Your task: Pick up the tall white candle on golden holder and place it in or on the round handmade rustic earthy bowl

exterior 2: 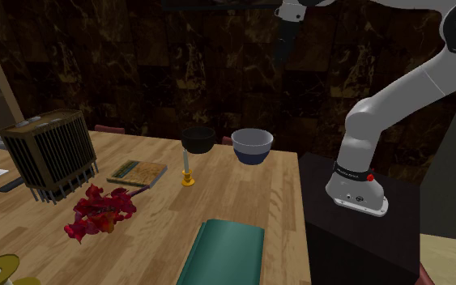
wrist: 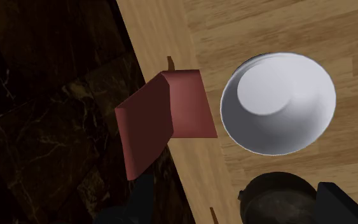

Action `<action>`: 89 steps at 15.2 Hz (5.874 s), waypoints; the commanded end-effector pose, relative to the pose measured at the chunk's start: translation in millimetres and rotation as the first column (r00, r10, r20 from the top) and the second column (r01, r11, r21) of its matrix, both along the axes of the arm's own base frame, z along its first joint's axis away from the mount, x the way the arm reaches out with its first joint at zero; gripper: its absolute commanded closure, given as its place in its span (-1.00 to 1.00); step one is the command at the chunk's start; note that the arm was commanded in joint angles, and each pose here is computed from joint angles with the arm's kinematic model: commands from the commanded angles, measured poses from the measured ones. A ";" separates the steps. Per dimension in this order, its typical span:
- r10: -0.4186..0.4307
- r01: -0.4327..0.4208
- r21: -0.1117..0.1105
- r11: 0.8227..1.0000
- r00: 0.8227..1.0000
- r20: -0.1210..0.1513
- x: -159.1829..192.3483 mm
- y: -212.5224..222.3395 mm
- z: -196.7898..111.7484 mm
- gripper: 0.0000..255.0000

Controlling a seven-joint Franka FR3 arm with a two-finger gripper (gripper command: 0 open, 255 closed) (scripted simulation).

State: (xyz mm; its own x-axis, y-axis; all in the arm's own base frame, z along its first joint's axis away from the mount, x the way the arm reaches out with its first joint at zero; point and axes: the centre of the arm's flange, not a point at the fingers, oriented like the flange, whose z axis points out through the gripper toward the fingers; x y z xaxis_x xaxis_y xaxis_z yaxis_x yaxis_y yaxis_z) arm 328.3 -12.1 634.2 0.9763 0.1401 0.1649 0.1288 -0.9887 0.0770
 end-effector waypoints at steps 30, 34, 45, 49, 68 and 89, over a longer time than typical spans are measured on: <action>-0.077 0.090 -0.106 0.990 0.991 0.113 58.0 323.3 -226.3 -1.00; -0.087 0.103 -0.119 0.988 0.988 0.130 70.1 365.4 -259.6 -1.00; -0.109 0.134 -0.151 0.979 0.980 0.168 104.2 461.1 -345.2 -1.00; -0.109 0.134 -0.151 0.979 0.980 0.168 110.8 456.1 -364.6 -1.00; -0.109 0.134 -0.151 0.979 0.980 0.168 114.9 452.8 -377.2 1.00; -0.109 0.134 -0.151 0.979 0.980 0.168 115.0 452.8 -271.6 1.00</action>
State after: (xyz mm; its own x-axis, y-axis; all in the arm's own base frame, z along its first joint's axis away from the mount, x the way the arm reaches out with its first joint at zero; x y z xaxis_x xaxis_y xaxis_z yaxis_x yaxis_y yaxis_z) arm 443.4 440.9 356.6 0.9508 0.0591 0.3041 -0.0182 -0.9692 0.2455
